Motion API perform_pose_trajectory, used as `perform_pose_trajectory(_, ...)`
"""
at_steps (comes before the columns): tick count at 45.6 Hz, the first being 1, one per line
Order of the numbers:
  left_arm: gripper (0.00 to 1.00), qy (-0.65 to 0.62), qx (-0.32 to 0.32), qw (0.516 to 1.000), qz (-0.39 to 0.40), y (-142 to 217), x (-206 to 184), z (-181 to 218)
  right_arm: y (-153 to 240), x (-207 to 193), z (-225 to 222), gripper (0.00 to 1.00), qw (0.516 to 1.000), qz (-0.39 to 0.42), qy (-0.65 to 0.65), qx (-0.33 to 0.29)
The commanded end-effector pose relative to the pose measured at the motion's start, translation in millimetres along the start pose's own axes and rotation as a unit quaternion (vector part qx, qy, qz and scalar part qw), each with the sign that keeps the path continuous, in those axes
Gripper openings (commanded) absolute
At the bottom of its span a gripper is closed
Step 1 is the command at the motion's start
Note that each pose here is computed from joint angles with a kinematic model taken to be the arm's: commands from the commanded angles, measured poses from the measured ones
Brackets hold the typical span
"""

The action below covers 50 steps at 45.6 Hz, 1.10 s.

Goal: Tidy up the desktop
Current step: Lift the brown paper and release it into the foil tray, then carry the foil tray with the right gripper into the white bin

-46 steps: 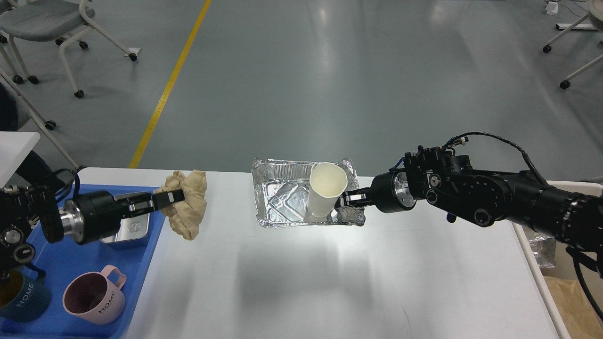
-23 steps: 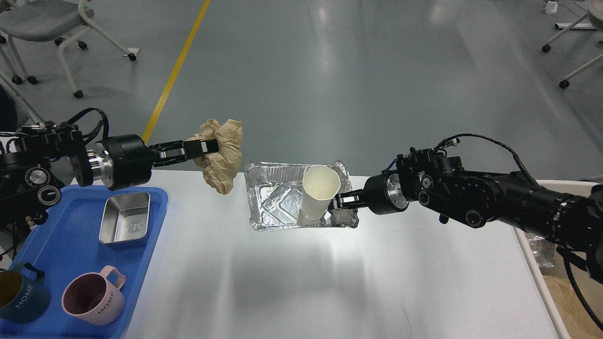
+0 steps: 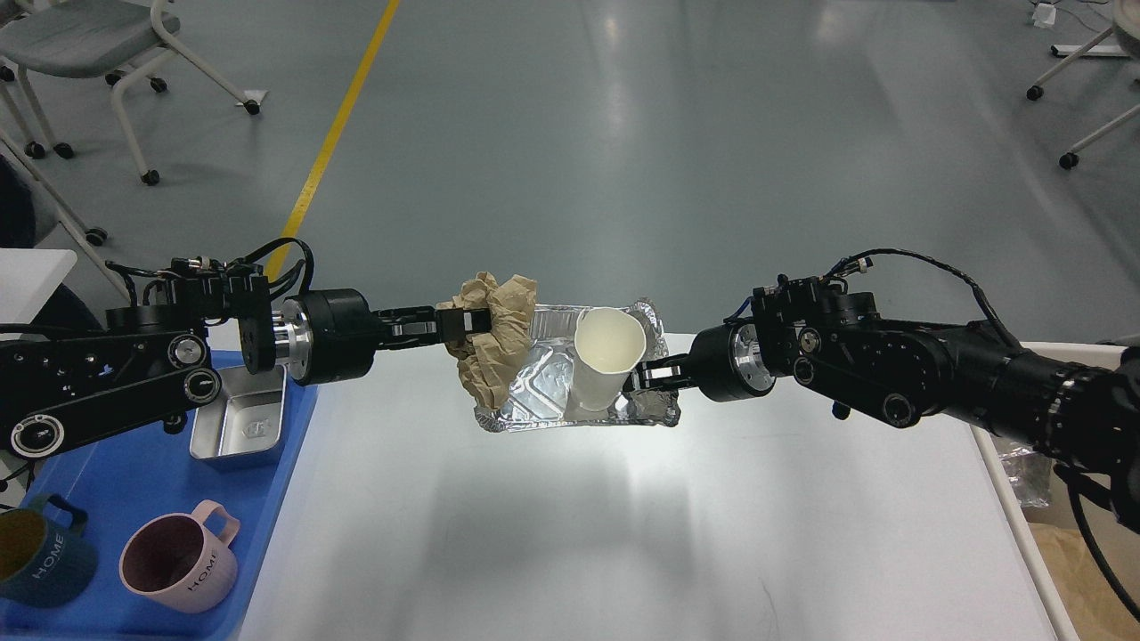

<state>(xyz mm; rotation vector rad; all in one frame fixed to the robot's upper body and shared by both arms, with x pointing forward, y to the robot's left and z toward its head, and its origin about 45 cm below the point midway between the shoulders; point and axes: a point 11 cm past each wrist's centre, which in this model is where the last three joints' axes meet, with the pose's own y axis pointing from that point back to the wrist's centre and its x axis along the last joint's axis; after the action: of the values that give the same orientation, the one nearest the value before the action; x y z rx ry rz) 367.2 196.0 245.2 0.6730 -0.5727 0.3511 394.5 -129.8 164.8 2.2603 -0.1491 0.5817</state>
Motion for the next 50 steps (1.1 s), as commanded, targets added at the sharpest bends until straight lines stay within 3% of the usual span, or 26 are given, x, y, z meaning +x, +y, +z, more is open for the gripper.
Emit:
perform_pose_trajectory(1, 0.05, 0.002, 0.013, 1.0, 0.0, 0.2, -1.2, -8.1, -0.4, 0.0, -0.4, 0.0, 1.0, 0.0, 0.0, 0.0)
perform_pose_trajectory(5, 0.08, 0.001, 0.015, 1.0, 0.0, -4.5, -2.1, -7.7, -0.5, 0.5, -1.0, 0.0, 1.0, 0.0, 0.001, 0.0)
perform_pose_trajectory(17, 0.29, -0.003, 0.001, 1.0, 0.017, -19.5, 1.7, 3.3, 0.5, 0.0, 0.0, 0.0, 1.0, 0.0, -0.001, 0.001)
perform_pose_trajectory(29, 0.8, 0.031, -0.012, 0.998, 0.051, -18.8, 17.1, 11.2, 1.5, 0.4, 1.2, 0.0, 1.0, 0.001, -0.001, 0.0)
perform_pose_trajectory(43, 0.87, 0.047, -0.014, 0.997, 0.059, -16.5, 18.7, 10.0, 2.0, 0.6, 1.8, 0.0, 1.0, 0.001, -0.002, -0.001)
perform_pose_trajectory(50, 0.94, 0.095, -0.033, 0.989, 0.109, -10.3, 41.0, 16.7, 1.3, 0.1, 1.4, 0.0, 1.0, 0.001, -0.002, 0.0)
